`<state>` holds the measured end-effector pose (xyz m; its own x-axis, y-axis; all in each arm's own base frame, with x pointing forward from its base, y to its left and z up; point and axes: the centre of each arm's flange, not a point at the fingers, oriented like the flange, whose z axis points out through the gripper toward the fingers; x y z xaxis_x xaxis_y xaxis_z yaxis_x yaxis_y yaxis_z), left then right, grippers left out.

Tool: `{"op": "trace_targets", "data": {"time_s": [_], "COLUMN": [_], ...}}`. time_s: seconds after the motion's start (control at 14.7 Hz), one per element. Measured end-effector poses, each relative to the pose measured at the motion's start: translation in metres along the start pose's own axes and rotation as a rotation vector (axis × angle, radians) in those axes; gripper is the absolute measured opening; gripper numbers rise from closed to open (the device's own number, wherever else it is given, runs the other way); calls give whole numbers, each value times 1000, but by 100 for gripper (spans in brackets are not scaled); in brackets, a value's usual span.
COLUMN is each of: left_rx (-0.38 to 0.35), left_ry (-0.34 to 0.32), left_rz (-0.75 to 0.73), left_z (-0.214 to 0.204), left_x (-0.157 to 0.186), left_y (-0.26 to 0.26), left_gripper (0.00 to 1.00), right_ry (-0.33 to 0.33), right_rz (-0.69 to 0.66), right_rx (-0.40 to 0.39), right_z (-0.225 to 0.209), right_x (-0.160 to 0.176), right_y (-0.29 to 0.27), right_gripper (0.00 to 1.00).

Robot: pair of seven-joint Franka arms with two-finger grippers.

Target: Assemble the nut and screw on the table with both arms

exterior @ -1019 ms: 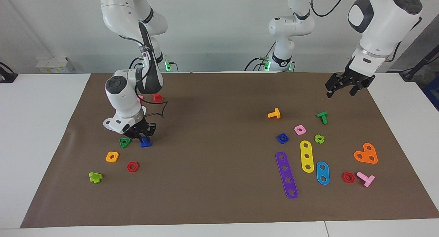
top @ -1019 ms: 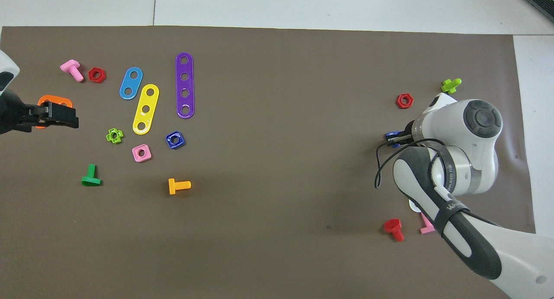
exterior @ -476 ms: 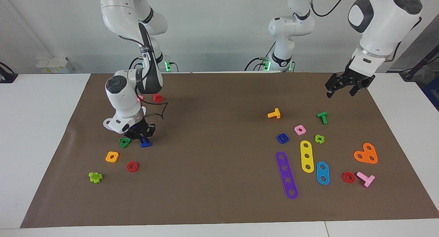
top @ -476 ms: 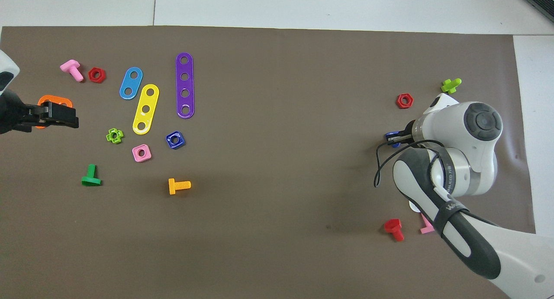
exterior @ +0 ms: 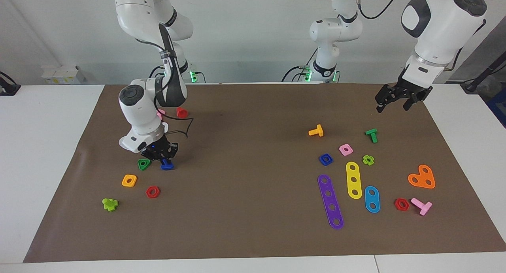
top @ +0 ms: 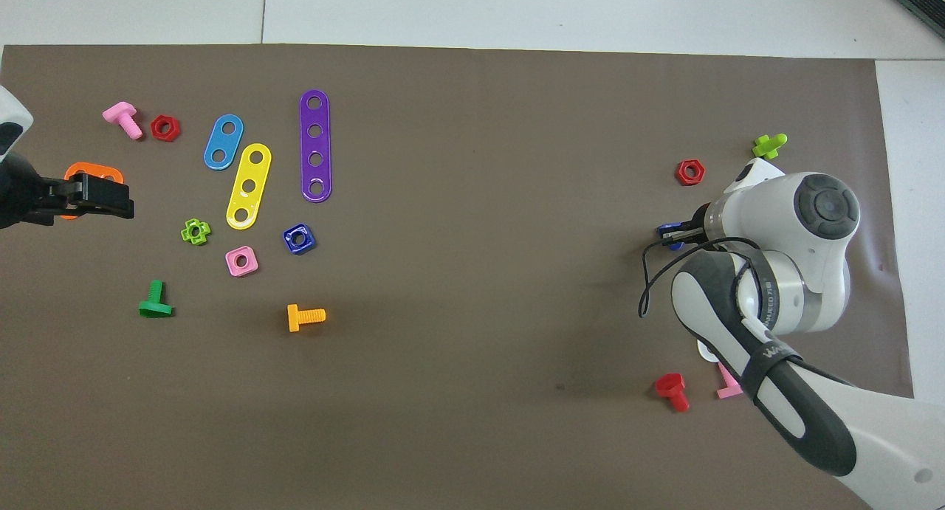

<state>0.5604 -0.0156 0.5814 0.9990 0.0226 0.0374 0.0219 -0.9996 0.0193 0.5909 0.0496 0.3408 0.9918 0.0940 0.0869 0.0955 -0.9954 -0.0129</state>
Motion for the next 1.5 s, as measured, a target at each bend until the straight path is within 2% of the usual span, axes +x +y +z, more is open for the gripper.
{"op": "trace_targets", "data": {"time_s": [0.14, 0.27, 0.48, 0.82, 1.09, 1.29, 1.5], "left_rx": [0, 0, 0, 0, 1, 1, 0], "left_ry": [0, 2, 4, 3, -6, -12, -9], "left_rz": [0, 1, 1, 0, 5, 19, -13], "left_z": [0, 0, -1, 0, 7, 24, 41], "left_x": [0, 0, 0, 0, -3, -4, -1], "left_y": [0, 0, 0, 0, 3, 11, 21], "left_gripper": [100, 100, 100, 100, 100, 100, 100], "right_ry": [-19, -9, 33, 93, 102, 106, 94], "right_rz": [51, 108, 184, 201, 180, 223, 230], "right_rx": [8, 19, 43, 92, 110, 131, 119], "right_z": [-44, -85, -105, -66, -38, -5, 24], "right_x": [15, 28, 30, 18, 6, -4, -5], "right_y": [-25, -70, -145, -253, -301, -354, -384], "right_gripper": [20, 20, 20, 20, 20, 20, 20]}}
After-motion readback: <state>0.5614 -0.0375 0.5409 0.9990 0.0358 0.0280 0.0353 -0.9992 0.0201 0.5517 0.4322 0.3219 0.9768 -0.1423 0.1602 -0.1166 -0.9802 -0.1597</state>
